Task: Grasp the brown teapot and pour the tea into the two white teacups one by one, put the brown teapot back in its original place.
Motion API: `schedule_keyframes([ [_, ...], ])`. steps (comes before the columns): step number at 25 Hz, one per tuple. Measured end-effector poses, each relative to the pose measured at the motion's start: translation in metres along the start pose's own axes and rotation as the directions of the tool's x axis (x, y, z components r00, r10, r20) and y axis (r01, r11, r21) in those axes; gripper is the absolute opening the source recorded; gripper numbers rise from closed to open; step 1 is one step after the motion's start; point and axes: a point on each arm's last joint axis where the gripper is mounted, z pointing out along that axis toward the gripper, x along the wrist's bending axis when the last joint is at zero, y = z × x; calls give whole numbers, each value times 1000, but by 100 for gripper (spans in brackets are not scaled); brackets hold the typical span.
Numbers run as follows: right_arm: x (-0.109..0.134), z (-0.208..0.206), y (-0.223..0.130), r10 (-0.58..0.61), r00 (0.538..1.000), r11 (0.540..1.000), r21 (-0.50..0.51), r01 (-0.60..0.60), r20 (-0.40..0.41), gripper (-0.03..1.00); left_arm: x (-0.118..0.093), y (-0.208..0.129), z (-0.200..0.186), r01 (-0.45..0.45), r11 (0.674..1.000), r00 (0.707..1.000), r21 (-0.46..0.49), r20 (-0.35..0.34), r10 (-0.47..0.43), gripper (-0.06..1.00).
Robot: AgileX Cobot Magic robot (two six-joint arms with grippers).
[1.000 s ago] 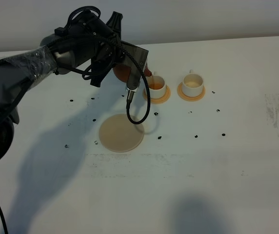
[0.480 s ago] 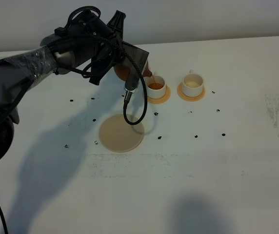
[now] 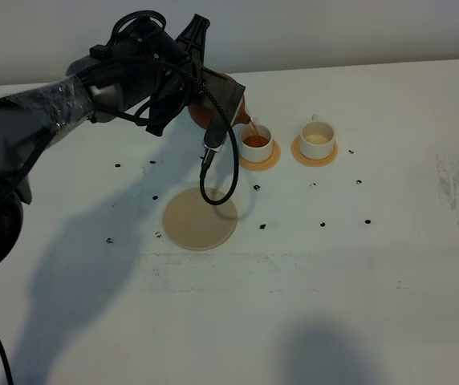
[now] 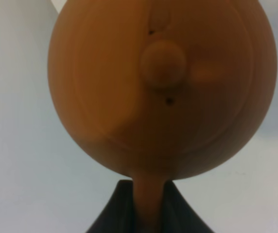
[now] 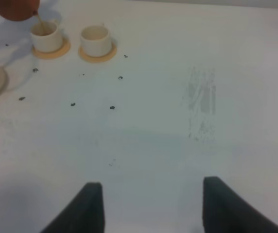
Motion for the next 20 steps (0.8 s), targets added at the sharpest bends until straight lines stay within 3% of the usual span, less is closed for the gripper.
schedule_keyframes([
  [20,0,0,0,-1,1000,1000,0,1,0,47,4,-2,0,-56,998,998,29,-37,57,10],
])
